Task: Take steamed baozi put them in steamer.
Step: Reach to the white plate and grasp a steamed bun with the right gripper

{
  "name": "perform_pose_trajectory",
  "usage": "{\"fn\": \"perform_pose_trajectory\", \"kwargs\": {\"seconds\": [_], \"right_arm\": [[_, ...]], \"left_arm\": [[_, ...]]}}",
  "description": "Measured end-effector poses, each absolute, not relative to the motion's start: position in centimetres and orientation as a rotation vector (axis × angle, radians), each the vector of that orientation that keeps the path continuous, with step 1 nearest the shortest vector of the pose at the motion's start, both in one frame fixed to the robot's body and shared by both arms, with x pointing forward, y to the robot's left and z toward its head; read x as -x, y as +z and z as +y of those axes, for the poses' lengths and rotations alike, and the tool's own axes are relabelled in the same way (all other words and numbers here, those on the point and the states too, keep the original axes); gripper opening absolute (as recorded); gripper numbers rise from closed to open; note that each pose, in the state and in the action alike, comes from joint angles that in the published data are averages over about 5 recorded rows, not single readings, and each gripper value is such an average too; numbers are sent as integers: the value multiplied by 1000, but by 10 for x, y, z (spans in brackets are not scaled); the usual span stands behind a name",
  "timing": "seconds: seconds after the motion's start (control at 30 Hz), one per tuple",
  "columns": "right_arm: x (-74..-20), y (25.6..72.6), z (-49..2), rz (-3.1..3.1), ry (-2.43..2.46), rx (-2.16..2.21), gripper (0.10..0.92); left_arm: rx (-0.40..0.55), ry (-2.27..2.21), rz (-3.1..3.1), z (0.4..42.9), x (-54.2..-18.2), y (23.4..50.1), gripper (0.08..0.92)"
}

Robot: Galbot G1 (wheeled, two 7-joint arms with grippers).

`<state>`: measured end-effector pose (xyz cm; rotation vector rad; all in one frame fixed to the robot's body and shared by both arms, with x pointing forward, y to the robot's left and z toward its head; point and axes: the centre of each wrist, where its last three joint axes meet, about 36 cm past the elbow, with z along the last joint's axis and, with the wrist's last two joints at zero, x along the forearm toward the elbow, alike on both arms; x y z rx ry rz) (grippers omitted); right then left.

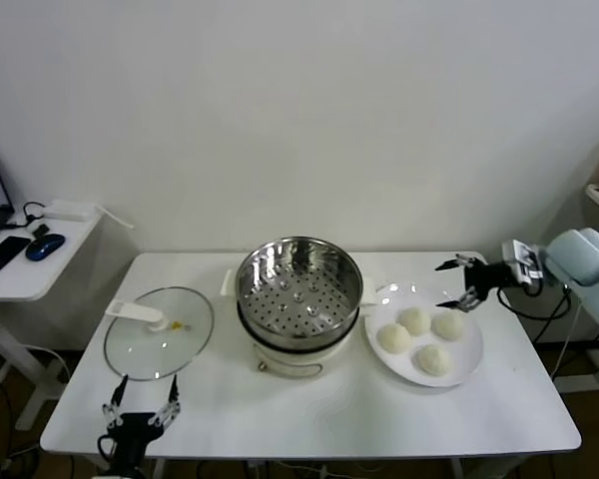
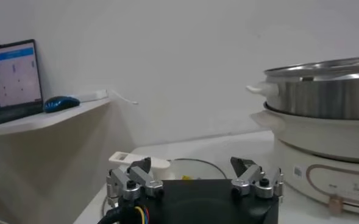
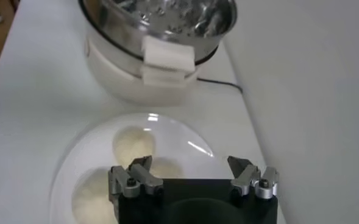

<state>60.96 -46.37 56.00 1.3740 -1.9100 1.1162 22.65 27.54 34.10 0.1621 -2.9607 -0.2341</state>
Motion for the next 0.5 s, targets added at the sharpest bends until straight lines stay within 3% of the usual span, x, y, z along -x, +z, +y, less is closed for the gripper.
{"fn": "perform_pose_trajectory", "kwargs": {"seconds": [0.5], "right_arm": [[-679, 559, -417, -1477, 1198, -1400, 823]], "left_arm": [[-178, -223, -2968, 277, -230, 344, 823]]}}
